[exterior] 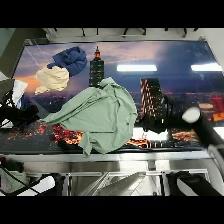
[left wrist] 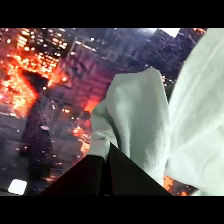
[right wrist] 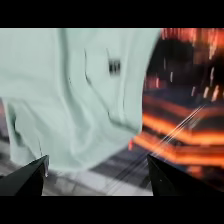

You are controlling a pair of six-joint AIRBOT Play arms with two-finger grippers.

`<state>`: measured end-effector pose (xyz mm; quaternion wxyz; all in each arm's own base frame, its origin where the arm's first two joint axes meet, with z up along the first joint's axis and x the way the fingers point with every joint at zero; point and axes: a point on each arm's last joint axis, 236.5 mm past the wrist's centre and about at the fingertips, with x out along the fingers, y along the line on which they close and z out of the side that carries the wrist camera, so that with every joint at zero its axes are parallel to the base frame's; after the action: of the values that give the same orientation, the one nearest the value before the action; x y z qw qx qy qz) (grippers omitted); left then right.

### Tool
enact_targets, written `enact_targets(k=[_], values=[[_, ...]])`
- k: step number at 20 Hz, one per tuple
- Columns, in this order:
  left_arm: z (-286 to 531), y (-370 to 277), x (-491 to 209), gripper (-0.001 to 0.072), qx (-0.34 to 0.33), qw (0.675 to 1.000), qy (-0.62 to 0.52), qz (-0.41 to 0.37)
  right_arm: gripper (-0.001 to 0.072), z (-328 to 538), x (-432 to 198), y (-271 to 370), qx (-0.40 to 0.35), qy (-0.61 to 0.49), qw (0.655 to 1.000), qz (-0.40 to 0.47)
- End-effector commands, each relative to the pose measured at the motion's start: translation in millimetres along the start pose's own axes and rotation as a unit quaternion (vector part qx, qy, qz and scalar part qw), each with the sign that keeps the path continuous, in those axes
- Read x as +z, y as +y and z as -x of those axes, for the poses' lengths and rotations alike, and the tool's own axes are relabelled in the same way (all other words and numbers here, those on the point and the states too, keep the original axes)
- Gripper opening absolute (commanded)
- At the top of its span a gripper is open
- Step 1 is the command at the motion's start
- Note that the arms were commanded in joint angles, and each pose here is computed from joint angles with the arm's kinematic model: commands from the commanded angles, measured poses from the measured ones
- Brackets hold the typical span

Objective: Fold the shirts.

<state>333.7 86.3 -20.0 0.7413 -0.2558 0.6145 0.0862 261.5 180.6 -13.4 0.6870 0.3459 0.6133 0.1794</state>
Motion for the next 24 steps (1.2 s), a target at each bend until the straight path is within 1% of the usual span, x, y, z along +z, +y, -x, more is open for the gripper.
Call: enact_targets(k=[1, 4, 7, 10, 13, 16, 17, 18, 19, 20, 21, 22, 24], values=[[-4.0, -8.0, -0.2, 0.0012, -0.031, 0.999, 0.008, 0.028, 0.07, -30.0, -55.1, -27.9, 0.047, -0.003, 0.994, -0.096], [-2.7, -16.8, 0.2, 0.0012, -0.049, 0.998, 0.009, 0.035, 0.07, -44.5, -60.0, -23.8, 0.044, -0.008, 0.995, -0.094], [-2.5, -16.8, -3.8, 0.0012, -0.05, 0.998, 0.017, 0.035, 0.07, -65.6, -53.5, -25.7, 0.037, -0.025, 0.992, -0.122], [-2.5, -16.9, -3.8, 0.0012, -0.05, 0.998, 0.017, 0.035, 0.0699, -86.3, -53.1, -4.3, 0.058, -0.012, 0.992, -0.114], [-2.5, -17.0, -3.8, 0.0012, -0.05, 0.998, 0.017, 0.035, 0.0697, -117.0, -58.8, 15.8, 0.05, 0.017, 0.993, -0.104], [-2.5, -16.8, -3.0, 0.0012, -0.05, 0.998, 0.015, 0.035, 0.0692, -148.0, -61.5, 43.0, 0.059, 0.042, 0.991, -0.117], [-2.6, -16.7, -1.8, 0.0012, -0.05, 0.998, 0.013, 0.035, 0.0652, -157.9, -63.4, 49.4, 0.06, 0.051, 0.989, -0.122], [-2.6, -16.9, -1.0, 0.0012, -0.05, 0.998, 0.011, 0.035, 0.0627, -168.1, -67.4, 55.3, 0.06, 0.061, 0.988, -0.128], [-2.6, -16.9, -0.6, 0.0012, -0.05, 0.998, 0.011, 0.035, 0.0625, -175.9, -71.1, 58.8, 0.059, 0.068, 0.987, -0.133], [-2.6, -16.9, -0.5, 0.0012, -0.05, 0.998, 0.01, 0.035, 0.0488, -181.0, -74.5, 61.4, 0.058, 0.076, 0.987, -0.13], [-2.6, -16.9, -0.5, 0.0012, -0.05, 0.998, 0.01, 0.035, 0.0088, -180.0, -78.4, 66.8, 0.067, 0.088, 0.989, -0.101], [-2.3, -17.0, -1.7, 0.0012, -0.05, 0.998, 0.013, 0.035, 0.002, -172.7, -82.1, 74.4, 0.085, 0.104, 0.989, -0.065], [4.3, -18.7, -0.8, 0.0012, -0.051, 0.998, 0.004, 0.039, 0.0019, -141.7, -84.4, 84.0, 0.108, 0.137, 0.985, -0.021]])
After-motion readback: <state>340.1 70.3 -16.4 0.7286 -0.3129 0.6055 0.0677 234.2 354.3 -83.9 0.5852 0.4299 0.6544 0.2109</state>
